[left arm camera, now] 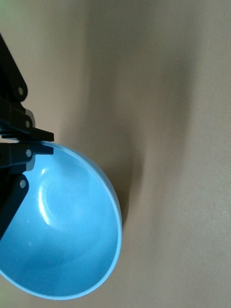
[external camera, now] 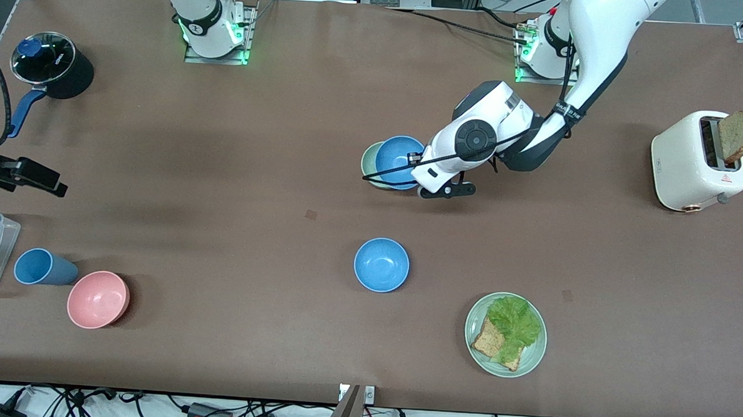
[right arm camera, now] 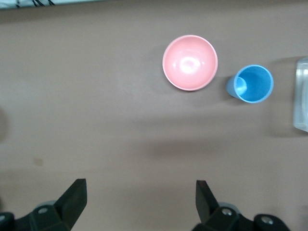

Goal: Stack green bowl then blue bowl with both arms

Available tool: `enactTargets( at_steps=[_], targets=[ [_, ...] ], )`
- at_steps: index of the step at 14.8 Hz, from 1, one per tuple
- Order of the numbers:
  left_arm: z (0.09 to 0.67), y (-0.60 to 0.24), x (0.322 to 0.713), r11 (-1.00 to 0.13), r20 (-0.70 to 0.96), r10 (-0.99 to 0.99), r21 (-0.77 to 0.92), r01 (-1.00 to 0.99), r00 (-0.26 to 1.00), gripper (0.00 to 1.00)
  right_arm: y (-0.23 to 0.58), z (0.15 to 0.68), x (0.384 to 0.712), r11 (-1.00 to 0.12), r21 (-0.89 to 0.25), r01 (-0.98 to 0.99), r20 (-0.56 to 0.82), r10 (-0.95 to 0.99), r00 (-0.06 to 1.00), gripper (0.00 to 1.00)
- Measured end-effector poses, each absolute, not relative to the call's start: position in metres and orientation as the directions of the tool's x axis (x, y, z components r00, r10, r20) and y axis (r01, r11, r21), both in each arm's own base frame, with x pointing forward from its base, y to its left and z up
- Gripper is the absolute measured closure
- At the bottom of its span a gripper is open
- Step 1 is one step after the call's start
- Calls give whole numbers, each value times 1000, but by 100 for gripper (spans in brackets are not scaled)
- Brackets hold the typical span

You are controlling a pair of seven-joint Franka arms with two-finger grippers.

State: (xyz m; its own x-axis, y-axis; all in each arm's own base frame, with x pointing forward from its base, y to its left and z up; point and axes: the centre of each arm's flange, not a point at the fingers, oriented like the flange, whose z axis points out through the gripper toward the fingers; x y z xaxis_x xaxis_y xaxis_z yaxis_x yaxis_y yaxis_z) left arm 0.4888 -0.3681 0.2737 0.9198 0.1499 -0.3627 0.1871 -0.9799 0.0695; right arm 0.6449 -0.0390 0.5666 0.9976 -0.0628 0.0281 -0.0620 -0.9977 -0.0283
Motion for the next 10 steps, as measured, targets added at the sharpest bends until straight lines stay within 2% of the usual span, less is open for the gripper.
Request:
enactTargets(
  at_steps=[10],
  targets=[
    [261, -397, 473, -979, -362, 147, 81, 188, 921, 95, -39, 552, 610, -1000, -11, -13, -12, -13, 1000, 0]
  ],
)
